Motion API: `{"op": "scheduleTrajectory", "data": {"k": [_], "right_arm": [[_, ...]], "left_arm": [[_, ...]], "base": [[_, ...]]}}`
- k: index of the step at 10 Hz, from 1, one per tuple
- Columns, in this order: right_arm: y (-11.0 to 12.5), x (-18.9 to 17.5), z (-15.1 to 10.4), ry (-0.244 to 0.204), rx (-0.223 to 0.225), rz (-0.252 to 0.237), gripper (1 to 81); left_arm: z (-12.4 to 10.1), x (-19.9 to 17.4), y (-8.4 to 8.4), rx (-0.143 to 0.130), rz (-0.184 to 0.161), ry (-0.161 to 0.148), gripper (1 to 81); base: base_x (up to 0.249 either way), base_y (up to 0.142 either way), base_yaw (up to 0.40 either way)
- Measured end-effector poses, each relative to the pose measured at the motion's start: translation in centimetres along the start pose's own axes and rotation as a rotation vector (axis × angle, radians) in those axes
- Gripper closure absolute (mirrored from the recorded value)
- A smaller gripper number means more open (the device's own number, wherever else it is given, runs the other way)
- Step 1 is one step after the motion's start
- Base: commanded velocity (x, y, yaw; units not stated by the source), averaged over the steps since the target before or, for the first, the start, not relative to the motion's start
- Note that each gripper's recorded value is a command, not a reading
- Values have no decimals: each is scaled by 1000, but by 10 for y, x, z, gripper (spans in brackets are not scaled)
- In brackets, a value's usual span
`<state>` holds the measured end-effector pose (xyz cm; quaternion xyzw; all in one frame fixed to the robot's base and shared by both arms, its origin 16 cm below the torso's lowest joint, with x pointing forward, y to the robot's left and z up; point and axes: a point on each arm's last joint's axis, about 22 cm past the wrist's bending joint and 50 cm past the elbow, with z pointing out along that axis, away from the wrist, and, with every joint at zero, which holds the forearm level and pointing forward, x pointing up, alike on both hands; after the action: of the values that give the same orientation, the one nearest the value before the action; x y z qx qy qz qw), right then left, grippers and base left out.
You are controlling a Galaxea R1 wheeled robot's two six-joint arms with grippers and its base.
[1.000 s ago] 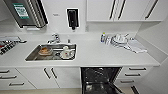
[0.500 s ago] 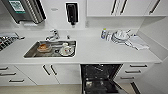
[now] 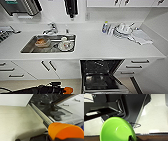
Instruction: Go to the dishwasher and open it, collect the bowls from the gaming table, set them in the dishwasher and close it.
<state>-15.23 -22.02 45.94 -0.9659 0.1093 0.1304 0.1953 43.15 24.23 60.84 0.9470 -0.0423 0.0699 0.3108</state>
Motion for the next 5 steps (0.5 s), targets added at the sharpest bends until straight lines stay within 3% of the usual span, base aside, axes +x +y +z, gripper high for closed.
{"op": "scheduleTrajectory", "data": {"k": [2,4,5], "right_arm": [[0,1,0,2,0,1,811],[-1,1,0,2,2,1,811],[-1,0,0,1,3,2,811]], "left_arm": [[13,34,37,-42,34,-11,811],[39,37,82,-101,49,-62,811],[48,48,96,-110,63,-63,811]], "base": [[0,0,0],[0,0,0],[0,0,0]]}}
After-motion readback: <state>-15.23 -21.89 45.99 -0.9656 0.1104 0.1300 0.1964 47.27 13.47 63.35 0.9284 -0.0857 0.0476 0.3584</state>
